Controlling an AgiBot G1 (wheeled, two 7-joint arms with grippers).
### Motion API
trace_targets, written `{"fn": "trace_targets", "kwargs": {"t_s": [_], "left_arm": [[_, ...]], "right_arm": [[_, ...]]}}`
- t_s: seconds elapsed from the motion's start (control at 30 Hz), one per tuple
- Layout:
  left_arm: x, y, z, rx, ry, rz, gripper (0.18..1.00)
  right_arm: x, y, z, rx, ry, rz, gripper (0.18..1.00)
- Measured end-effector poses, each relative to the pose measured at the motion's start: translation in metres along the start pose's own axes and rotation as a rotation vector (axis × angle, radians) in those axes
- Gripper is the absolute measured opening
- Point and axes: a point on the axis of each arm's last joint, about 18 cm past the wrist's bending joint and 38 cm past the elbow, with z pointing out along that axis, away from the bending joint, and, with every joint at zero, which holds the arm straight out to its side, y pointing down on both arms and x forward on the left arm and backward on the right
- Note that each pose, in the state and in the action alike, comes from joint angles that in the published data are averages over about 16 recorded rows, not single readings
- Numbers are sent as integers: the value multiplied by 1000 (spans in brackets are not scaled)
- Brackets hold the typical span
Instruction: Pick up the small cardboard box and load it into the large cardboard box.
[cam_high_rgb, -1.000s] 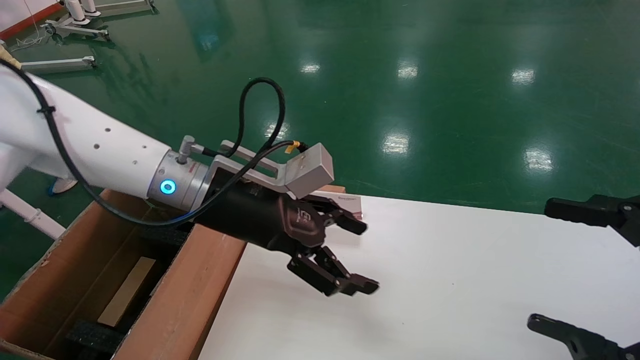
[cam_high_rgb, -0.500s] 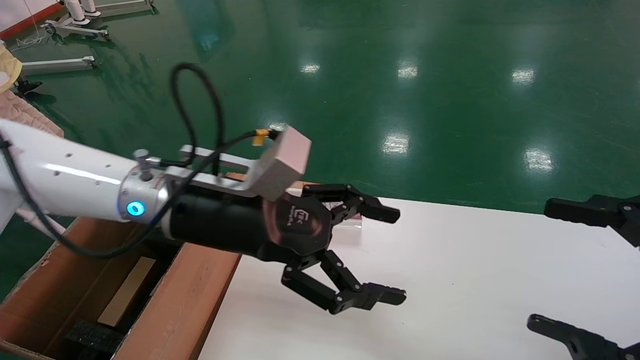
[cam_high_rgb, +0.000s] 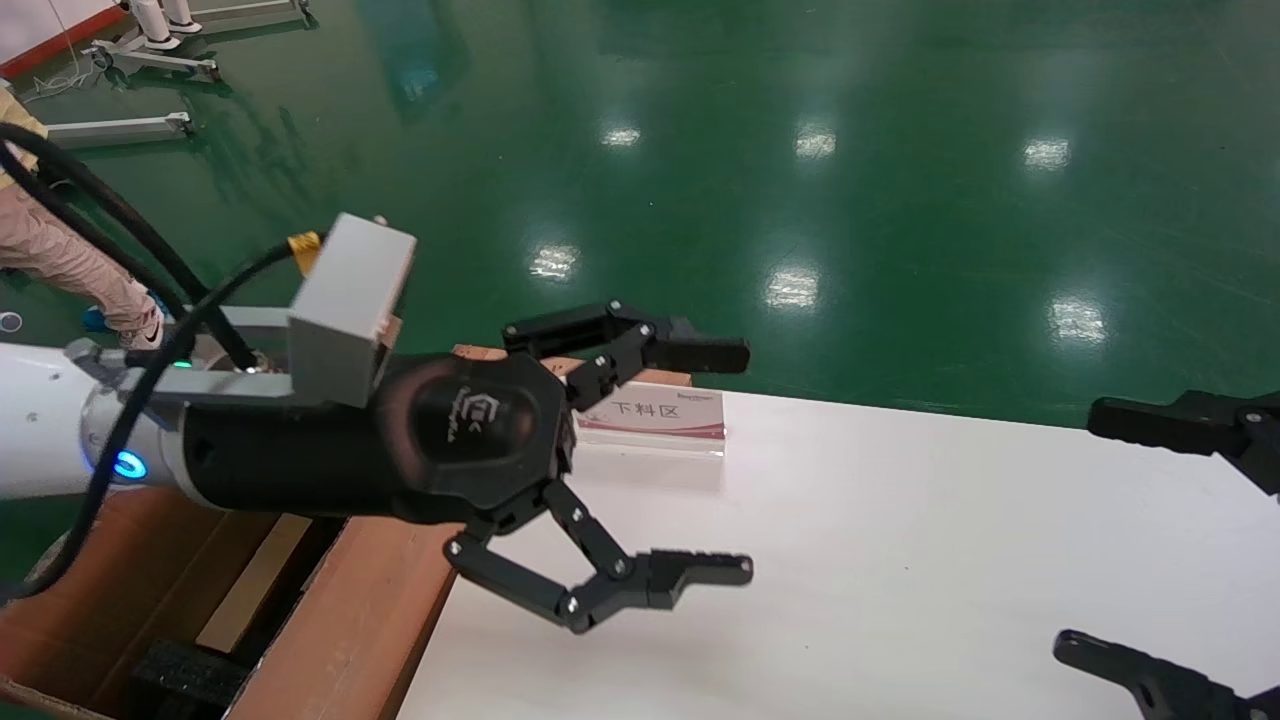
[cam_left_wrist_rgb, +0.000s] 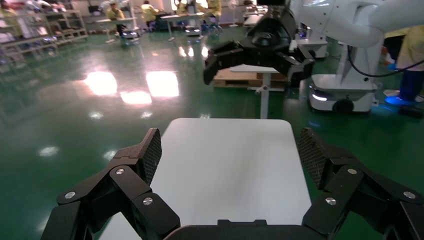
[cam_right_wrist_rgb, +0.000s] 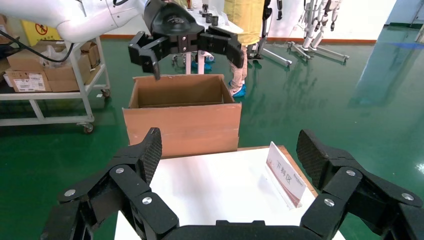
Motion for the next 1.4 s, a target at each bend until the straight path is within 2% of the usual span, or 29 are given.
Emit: {"fn": "trace_targets", "kwargs": {"t_s": [1.4], "left_arm": [[4, -2, -5, 19, -6, 20, 1000]], "right_arm": [[0, 0, 0, 0, 0, 0, 1001]]}}
